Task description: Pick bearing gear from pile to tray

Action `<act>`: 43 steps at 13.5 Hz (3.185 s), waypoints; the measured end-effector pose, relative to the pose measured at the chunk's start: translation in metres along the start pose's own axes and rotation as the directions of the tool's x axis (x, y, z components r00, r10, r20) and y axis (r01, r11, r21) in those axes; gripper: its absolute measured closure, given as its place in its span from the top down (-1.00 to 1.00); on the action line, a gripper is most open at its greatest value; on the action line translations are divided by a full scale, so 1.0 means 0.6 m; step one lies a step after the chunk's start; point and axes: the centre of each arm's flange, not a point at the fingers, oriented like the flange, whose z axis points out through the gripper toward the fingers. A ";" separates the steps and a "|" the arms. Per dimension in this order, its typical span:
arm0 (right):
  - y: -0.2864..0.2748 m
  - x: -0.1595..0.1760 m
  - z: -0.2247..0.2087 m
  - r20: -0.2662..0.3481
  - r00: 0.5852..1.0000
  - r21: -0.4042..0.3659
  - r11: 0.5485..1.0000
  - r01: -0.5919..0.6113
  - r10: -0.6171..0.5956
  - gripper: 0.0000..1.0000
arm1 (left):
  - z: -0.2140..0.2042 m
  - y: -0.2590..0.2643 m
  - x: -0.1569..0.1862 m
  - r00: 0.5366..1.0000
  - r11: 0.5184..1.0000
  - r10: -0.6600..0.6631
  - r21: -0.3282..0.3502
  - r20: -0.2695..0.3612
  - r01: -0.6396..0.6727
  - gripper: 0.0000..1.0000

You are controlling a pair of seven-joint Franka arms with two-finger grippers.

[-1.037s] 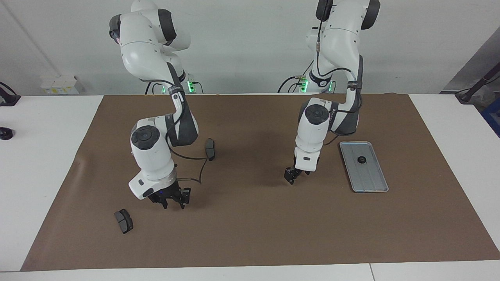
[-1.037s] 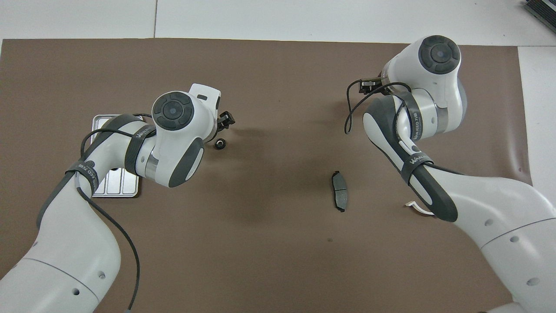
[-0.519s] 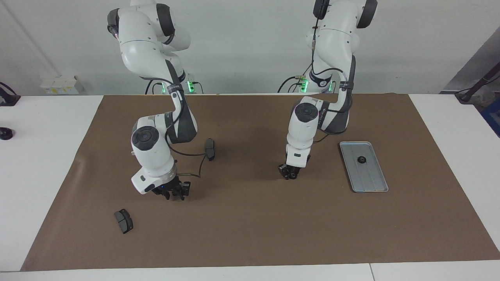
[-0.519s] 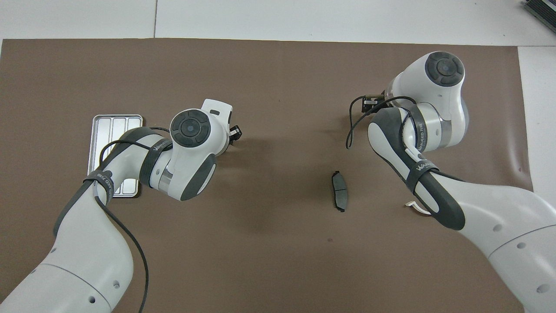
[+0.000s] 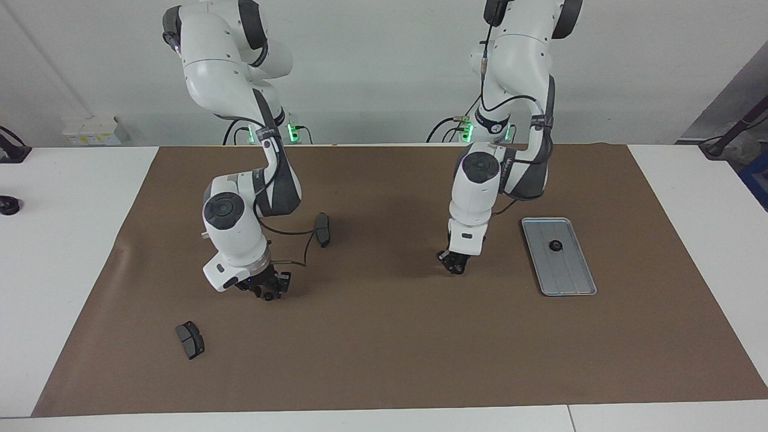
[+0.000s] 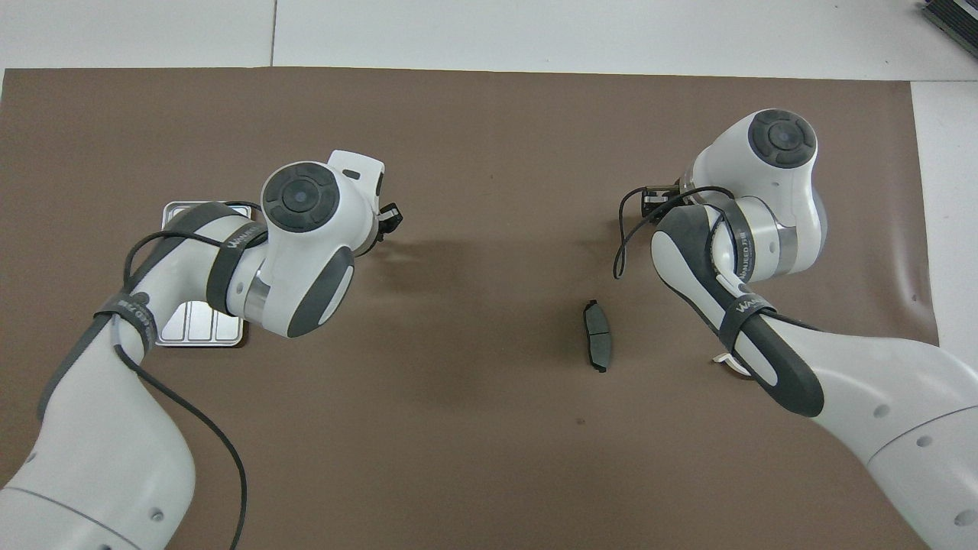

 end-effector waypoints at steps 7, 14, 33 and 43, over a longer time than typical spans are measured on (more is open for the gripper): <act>0.021 -0.003 0.004 0.009 1.000 -0.005 1.000 -0.017 0.018 -0.31 | -0.060 -0.313 0.208 0.994 0.996 0.091 0.014 0.052 -0.092 -0.30; 0.021 -0.003 0.003 0.007 1.000 -0.004 1.000 -0.017 0.017 -0.52 | 0.023 -0.359 0.091 0.978 0.993 0.092 0.055 0.187 -0.104 -0.30; -0.559 -0.219 -0.152 -0.293 0.923 0.175 0.935 0.310 -0.251 -0.53 | -0.163 -0.346 0.166 0.991 0.991 0.130 -0.020 0.009 -0.130 1.00; -0.650 -0.263 -0.101 -0.331 0.918 0.241 0.922 0.305 -0.217 0.42 | -0.149 -0.313 0.165 0.987 0.987 0.159 -0.033 -0.005 -0.159 1.00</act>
